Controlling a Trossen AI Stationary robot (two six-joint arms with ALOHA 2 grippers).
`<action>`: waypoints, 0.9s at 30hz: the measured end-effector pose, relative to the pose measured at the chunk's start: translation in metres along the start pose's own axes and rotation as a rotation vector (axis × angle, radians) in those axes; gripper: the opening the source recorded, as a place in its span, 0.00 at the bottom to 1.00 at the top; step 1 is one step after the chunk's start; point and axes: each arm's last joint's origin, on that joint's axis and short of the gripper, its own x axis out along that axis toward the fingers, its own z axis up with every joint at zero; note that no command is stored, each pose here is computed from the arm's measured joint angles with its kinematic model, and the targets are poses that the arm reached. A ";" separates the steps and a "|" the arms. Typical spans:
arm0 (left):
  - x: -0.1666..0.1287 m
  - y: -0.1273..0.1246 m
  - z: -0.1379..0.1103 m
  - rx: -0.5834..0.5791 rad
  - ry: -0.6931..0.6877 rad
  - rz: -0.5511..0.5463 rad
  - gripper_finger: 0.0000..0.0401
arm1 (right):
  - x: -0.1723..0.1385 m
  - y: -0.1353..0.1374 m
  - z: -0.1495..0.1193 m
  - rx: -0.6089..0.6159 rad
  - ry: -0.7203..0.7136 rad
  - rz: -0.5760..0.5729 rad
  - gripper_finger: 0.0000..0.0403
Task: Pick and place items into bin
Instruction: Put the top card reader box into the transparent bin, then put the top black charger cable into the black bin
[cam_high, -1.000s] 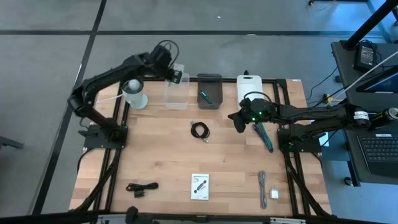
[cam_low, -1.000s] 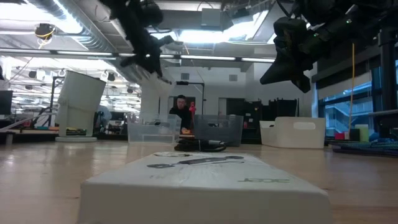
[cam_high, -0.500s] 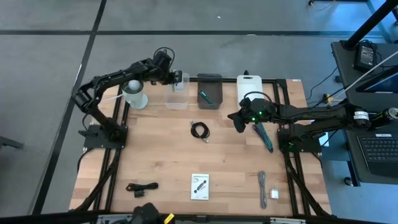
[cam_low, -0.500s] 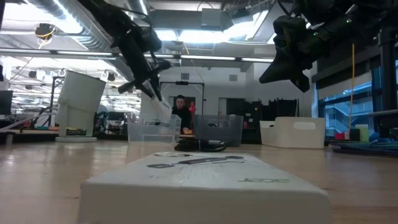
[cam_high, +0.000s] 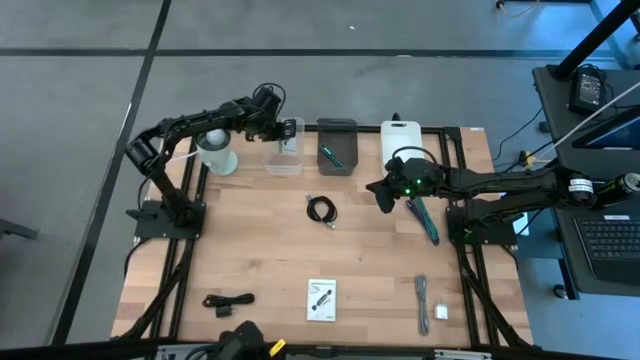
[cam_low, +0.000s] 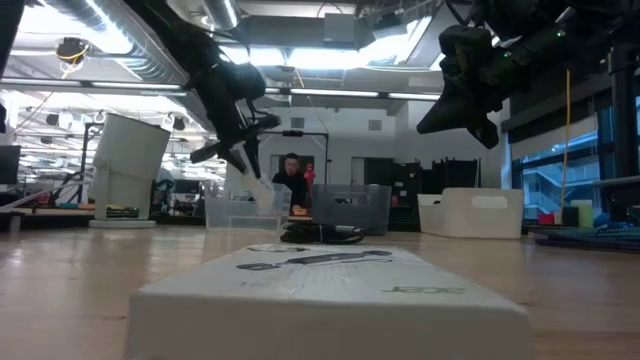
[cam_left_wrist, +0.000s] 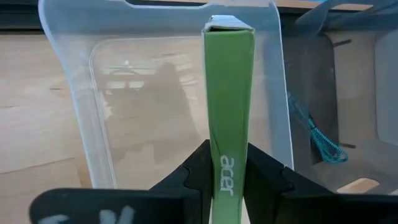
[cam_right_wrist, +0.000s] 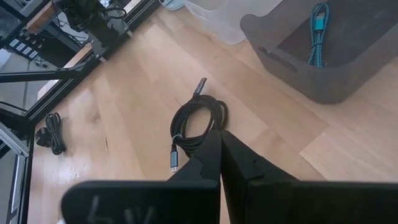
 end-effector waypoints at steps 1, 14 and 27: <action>0.001 0.000 0.000 0.000 0.002 0.002 0.16 | 0.000 0.000 0.000 0.000 0.000 0.000 0.01; 0.001 0.001 0.000 -0.001 0.011 -0.006 0.26 | 0.000 0.000 0.000 -0.013 0.001 0.000 0.01; -0.002 -0.001 0.005 0.014 -0.016 -0.007 0.35 | 0.000 0.000 0.000 -0.018 -0.004 0.004 0.01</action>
